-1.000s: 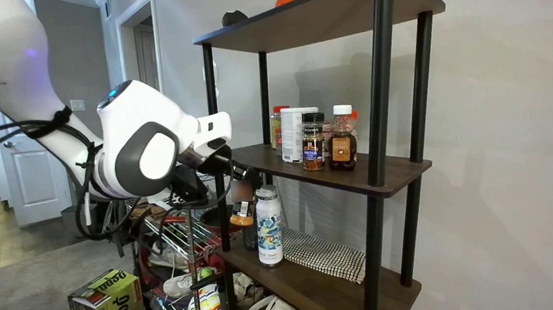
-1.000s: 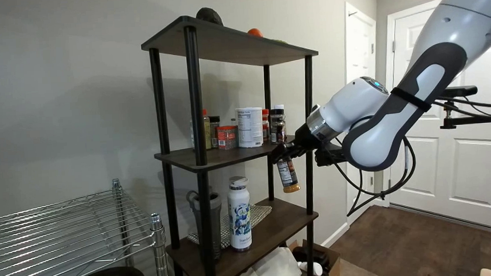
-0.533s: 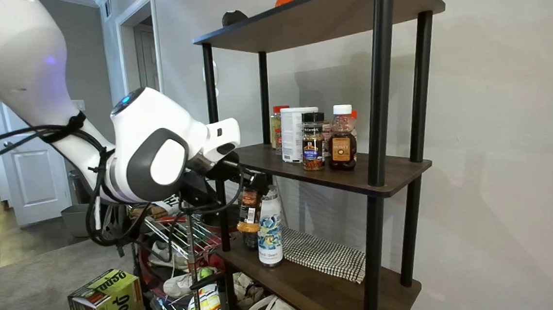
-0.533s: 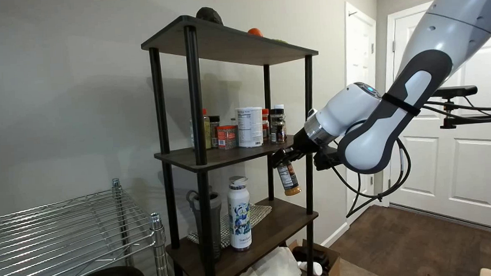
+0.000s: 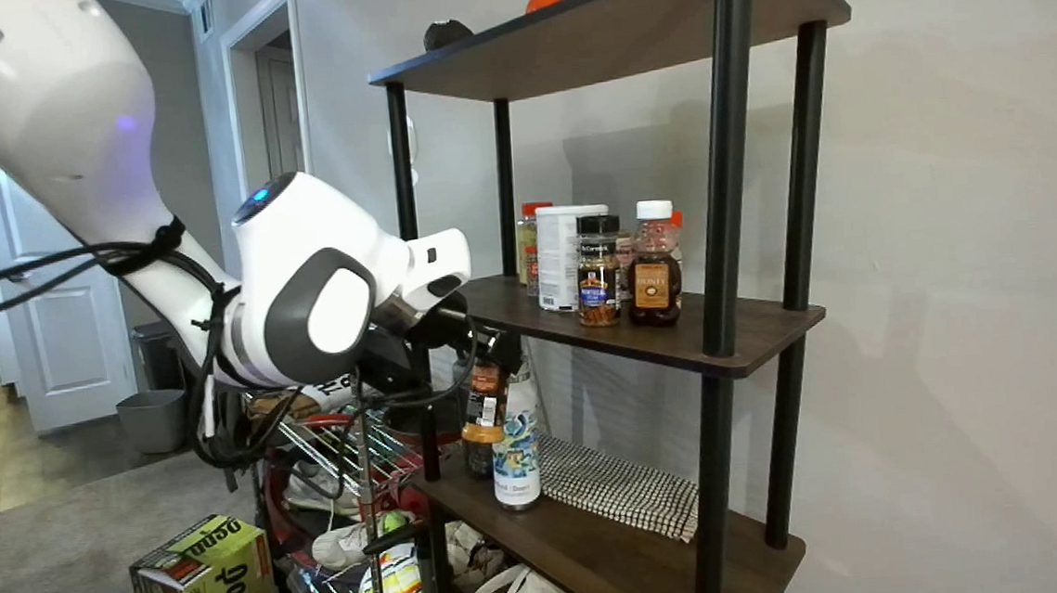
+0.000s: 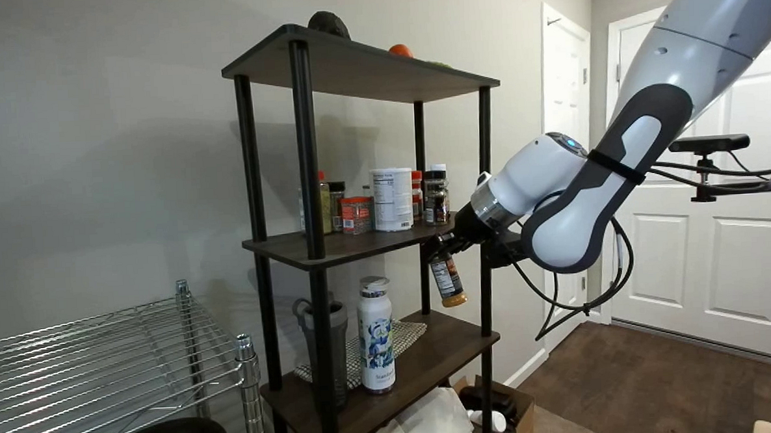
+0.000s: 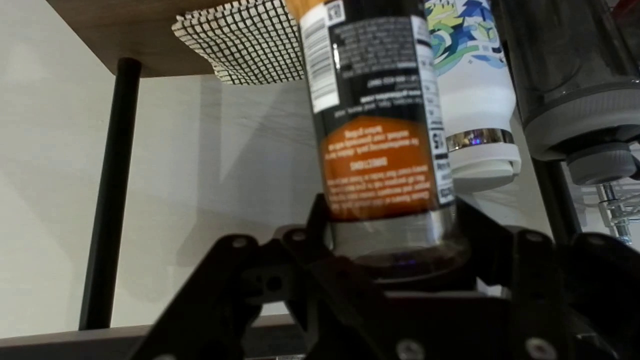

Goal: Change the position of one spice bottle

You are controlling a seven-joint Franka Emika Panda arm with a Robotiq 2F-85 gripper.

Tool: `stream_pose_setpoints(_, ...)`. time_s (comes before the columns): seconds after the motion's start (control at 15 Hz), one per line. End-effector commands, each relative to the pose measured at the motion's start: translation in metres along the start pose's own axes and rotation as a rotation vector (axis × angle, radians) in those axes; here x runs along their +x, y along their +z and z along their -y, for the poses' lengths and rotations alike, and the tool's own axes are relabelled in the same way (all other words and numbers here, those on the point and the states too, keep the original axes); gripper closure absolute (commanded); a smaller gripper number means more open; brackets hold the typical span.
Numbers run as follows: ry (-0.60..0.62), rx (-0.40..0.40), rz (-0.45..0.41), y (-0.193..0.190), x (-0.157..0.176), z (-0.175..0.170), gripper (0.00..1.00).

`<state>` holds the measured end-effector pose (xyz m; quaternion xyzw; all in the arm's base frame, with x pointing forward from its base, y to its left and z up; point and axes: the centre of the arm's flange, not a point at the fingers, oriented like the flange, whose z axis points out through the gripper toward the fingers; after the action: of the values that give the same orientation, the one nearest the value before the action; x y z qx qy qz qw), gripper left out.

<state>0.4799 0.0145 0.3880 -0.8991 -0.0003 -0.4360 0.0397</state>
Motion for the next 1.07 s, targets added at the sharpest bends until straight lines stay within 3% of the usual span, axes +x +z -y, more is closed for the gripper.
stream_pose_setpoints(0.0, 0.001, -0.006, -0.016, 0.019, -0.009, 0.001, 0.67)
stream_pose_setpoints(1.0, 0.104, -0.041, 0.028, 0.059, -0.019, -0.016, 0.67)
